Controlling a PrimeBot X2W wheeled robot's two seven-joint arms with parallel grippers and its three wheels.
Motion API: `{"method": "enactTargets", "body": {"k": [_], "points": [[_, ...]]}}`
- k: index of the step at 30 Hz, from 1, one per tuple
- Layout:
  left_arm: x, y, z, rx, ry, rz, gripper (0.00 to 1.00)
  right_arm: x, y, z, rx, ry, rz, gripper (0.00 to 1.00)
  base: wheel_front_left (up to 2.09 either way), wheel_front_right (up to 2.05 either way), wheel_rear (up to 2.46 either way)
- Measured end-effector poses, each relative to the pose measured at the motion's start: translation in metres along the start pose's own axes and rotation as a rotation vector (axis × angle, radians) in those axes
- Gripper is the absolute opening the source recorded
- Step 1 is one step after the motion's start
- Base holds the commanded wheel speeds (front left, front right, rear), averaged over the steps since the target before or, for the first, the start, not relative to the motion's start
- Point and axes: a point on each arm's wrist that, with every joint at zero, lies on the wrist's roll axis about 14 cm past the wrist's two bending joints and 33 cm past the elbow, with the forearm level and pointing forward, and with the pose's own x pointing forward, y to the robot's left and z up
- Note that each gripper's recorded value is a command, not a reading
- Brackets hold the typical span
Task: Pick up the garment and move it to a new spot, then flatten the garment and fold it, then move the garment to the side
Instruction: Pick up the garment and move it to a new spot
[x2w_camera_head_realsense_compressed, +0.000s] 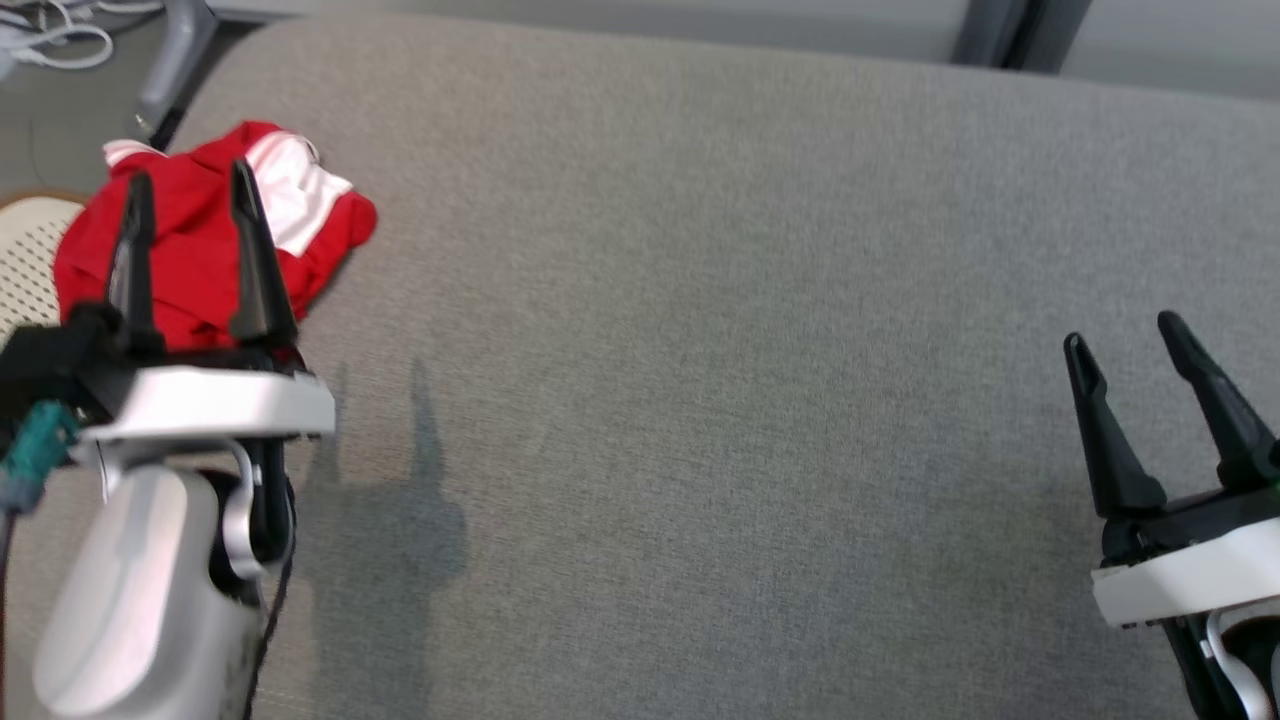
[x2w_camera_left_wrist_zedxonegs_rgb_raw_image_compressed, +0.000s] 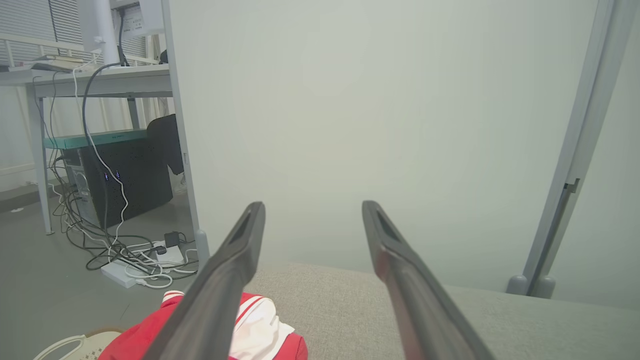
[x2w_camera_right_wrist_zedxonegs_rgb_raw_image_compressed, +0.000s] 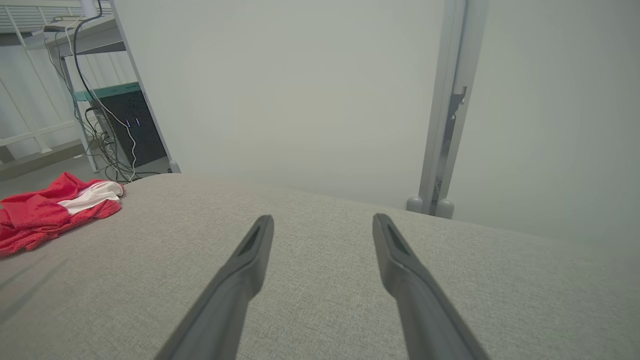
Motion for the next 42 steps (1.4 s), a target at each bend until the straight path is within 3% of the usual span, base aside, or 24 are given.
{"method": "enactTargets", "body": {"k": [8,17,21,26,27,28,37,42], "points": [[0.059,-0.002,-0.084,0.059,0.21,-0.034,1.0,0.023,-0.025,-0.034,0.021,0.049,-0.026,1.0,0.0,0.0,0.0],[0.065,0.013,-0.201,0.113,0.559,-0.031,1.0,0.031,-0.043,-0.078,0.055,0.116,-0.053,1.0,0.0,0.0,0.0],[0.057,0.021,-0.232,0.13,0.683,-0.013,1.0,0.03,-0.05,-0.089,0.06,0.136,-0.069,1.0,0.0,0.0,0.0],[0.059,0.028,-0.239,0.124,0.738,0.016,0.98,0.031,-0.052,-0.09,0.064,0.132,-0.072,1.0,0.0,0.0,0.0],[0.059,0.029,-0.238,0.125,0.732,0.016,0.35,0.031,-0.052,-0.089,0.063,0.128,-0.071,1.0,0.0,0.0,0.0],[0.058,0.03,-0.237,0.127,0.724,0.019,0.0,0.031,-0.052,-0.088,0.061,0.126,-0.071,1.0,0.0,0.0,0.0],[0.08,0.029,-0.186,0.093,0.526,0.022,0.0,0.024,-0.054,-0.067,0.042,0.083,-0.091,1.0,0.0,0.0,0.0],[0.094,0.034,-0.124,0.084,0.327,0.034,0.0,0.016,-0.05,-0.045,0.026,0.037,-0.097,1.0,0.0,0.0,0.0]]}}
